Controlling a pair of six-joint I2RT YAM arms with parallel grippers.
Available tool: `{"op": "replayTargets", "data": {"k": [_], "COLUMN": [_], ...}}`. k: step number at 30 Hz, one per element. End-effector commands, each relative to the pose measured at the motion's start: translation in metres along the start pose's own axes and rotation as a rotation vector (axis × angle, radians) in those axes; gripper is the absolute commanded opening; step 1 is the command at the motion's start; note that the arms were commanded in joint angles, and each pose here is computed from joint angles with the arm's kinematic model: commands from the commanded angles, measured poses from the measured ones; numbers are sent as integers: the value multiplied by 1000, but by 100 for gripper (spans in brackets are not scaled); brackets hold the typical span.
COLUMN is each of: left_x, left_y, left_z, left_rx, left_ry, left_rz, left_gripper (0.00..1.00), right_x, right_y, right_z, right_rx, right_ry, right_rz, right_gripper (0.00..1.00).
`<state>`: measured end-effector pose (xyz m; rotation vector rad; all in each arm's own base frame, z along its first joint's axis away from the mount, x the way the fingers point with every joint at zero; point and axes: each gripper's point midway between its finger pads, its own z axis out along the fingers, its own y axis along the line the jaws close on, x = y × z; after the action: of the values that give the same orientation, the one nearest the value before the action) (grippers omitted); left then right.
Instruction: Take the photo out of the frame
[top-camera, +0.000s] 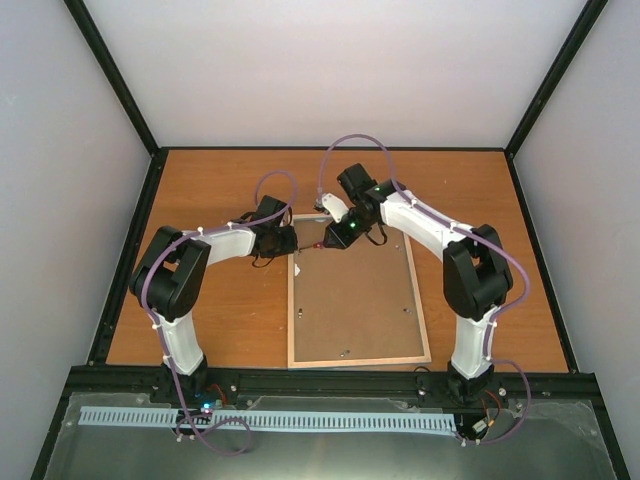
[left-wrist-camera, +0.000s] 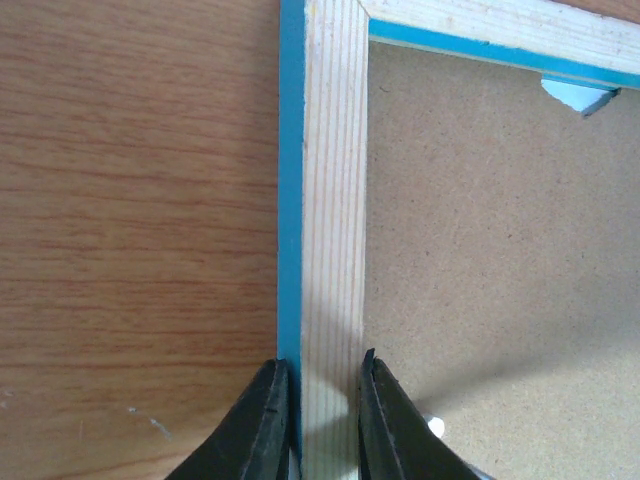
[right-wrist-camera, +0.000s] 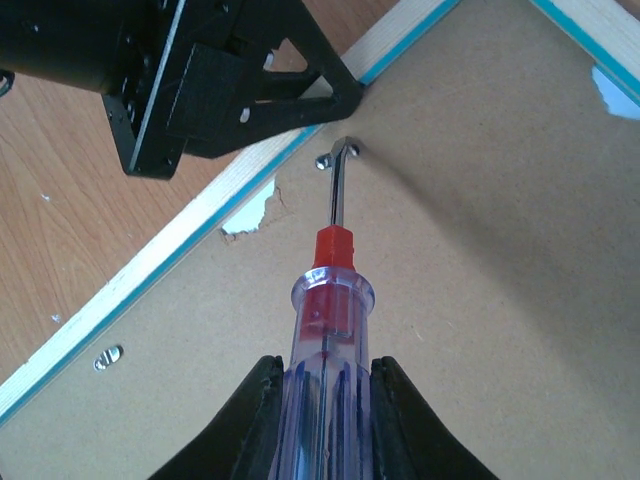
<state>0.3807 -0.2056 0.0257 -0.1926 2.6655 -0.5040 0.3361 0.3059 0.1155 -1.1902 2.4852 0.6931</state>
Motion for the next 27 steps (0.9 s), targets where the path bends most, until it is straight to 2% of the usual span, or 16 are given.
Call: {"op": "replayTargets", "data": {"k": [1, 8, 11, 13, 15, 17, 22, 27], "left_x": [-6, -11, -25, -37, -53, -63, -63, -18], "left_y": [-19, -20, -22, -28, -40, -57, -101, -139], "left_z": [-13, -14, -20, -27, -40, -56, -103, -132], "left_rx": [81, 73, 62, 61, 84, 133, 174, 261], "left_ry": [-12, -21, -47, -74, -111, -152, -250, -238], "left_rz": [-21, -9, 11, 36, 73, 127, 362, 547], "left_gripper": [1, 1, 3, 11, 28, 35, 43, 44], "right_x": [32, 35, 32, 36, 45, 56, 85, 115], "right_y": [-4, 1, -4, -11, -20, -27, -44, -52], "right_z": [-23, -68, -90, -103, -115, -128, -153, -161], "right_rx": [80, 97, 124, 144, 164, 185, 252, 315], "right_ry": [95, 19, -30, -58, -84, -109, -164, -196], "right_rz": [25, 30, 37, 52, 76, 99, 126, 152], "right_gripper": [3, 3, 3, 3, 3, 3, 3, 3]}}
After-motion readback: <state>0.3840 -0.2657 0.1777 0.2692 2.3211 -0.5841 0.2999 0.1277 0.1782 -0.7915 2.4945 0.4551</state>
